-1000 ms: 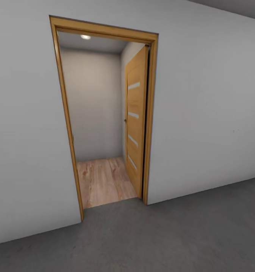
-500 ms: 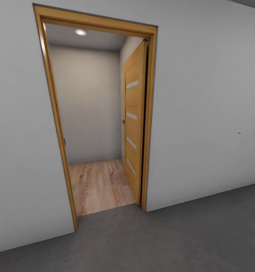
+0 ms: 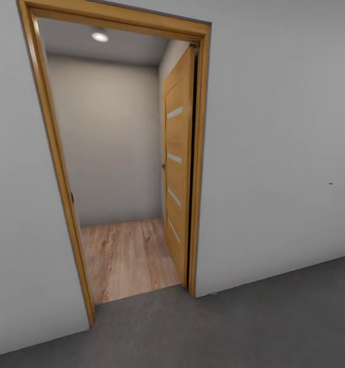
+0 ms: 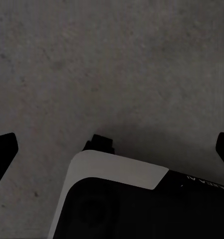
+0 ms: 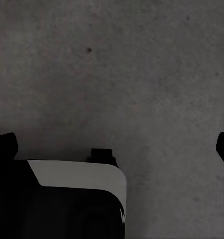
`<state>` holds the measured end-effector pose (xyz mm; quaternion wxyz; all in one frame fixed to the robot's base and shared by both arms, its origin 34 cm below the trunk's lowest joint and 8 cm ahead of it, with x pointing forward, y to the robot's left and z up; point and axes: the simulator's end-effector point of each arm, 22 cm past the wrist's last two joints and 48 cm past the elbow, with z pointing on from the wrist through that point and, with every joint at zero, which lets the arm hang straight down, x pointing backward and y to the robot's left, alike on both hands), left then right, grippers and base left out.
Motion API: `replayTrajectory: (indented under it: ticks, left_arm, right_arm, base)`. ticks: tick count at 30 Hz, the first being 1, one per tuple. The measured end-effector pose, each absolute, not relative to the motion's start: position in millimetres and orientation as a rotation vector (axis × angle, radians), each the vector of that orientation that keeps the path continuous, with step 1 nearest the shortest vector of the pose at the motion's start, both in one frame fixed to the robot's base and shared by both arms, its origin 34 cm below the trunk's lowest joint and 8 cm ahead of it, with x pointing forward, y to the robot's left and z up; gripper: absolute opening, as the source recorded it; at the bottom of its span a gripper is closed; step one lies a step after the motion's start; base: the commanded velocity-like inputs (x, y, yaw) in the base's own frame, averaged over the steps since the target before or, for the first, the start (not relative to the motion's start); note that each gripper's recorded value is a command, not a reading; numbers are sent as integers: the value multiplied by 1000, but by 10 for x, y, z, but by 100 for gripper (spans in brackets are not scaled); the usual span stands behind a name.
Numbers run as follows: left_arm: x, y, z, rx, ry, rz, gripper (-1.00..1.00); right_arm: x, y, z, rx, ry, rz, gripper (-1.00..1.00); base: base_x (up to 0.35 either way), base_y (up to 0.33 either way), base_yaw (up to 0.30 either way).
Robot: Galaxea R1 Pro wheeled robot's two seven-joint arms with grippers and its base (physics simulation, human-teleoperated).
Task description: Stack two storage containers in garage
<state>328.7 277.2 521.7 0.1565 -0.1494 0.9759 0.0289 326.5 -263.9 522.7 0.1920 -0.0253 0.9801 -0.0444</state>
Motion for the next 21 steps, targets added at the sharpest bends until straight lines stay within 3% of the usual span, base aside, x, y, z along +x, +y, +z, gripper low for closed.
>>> replayTrajectory:
  ticks: [21]
  left_arm:
    - [3293, 2780, 5221, -423, 2791, 95, 100]
  right_arm:
    - [3256, -2580, 5222, -66, 2756, -112, 100]
  base:
    - [306, -114, 2]
